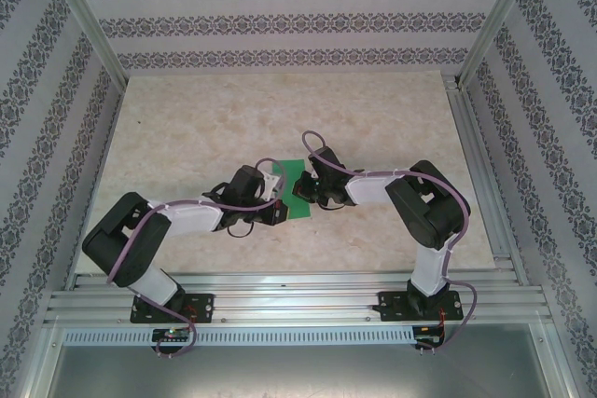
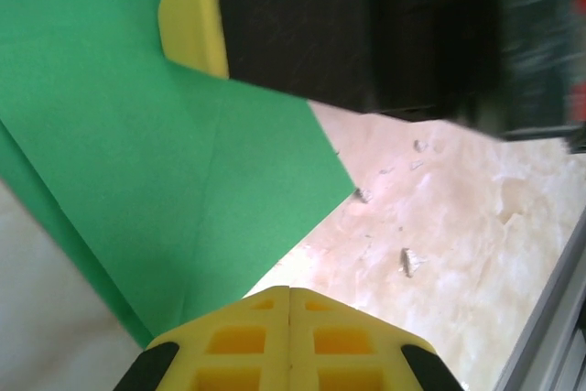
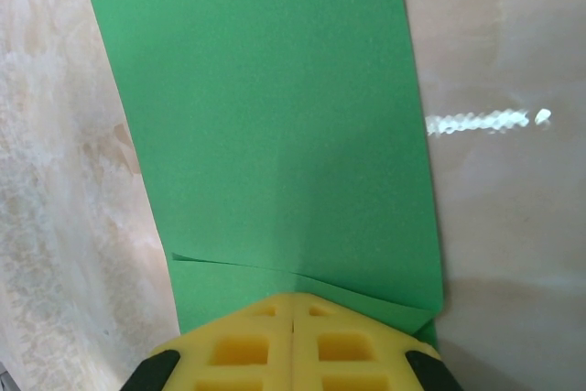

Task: Fold a paper plane with a square sheet of paper (fold left side to right side)
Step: Fold the triangle a second time at the center of the table.

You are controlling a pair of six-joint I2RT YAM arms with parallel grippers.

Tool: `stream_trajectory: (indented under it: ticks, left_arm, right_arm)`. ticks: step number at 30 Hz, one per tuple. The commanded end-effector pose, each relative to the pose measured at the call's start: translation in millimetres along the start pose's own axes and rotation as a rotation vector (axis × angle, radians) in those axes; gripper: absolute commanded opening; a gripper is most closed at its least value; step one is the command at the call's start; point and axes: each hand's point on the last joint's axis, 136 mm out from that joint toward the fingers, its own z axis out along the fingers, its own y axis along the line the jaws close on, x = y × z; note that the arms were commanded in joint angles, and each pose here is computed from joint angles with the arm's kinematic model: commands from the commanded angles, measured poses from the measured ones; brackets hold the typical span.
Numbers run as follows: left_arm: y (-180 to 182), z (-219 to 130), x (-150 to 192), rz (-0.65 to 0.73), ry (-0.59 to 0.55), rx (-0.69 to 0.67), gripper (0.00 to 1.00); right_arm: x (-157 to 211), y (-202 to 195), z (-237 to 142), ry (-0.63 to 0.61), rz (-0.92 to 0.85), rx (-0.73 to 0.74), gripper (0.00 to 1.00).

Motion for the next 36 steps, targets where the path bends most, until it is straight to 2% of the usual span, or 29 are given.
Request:
stream_trajectory:
  ticks: [1, 9, 21, 29, 36]
  left_arm:
    - [-11, 4, -23, 0.014, -0.046, 0.052, 0.0]
    - [-8, 1, -40, 0.019, -0.076, 0.043, 0.0]
    - [7, 24, -37, 0.023, -0.011, 0.031, 0.0]
    - [25, 29, -19, -0.003, 0.02, -0.02, 0.0]
    - [37, 24, 13, -0.044, 0.054, -0.032, 0.0]
  right_arm:
    - [25, -40, 7, 0.065, 0.019, 0.142, 0.02]
    - [27, -40, 8, 0.073, 0.012, 0.145, 0.02]
    - [29, -40, 9, 0.084, 0.004, 0.152, 0.02]
    - [29, -39, 8, 0.081, 0.001, 0.155, 0.02]
    - [29, -40, 8, 0.083, -0.002, 0.161, 0.02]
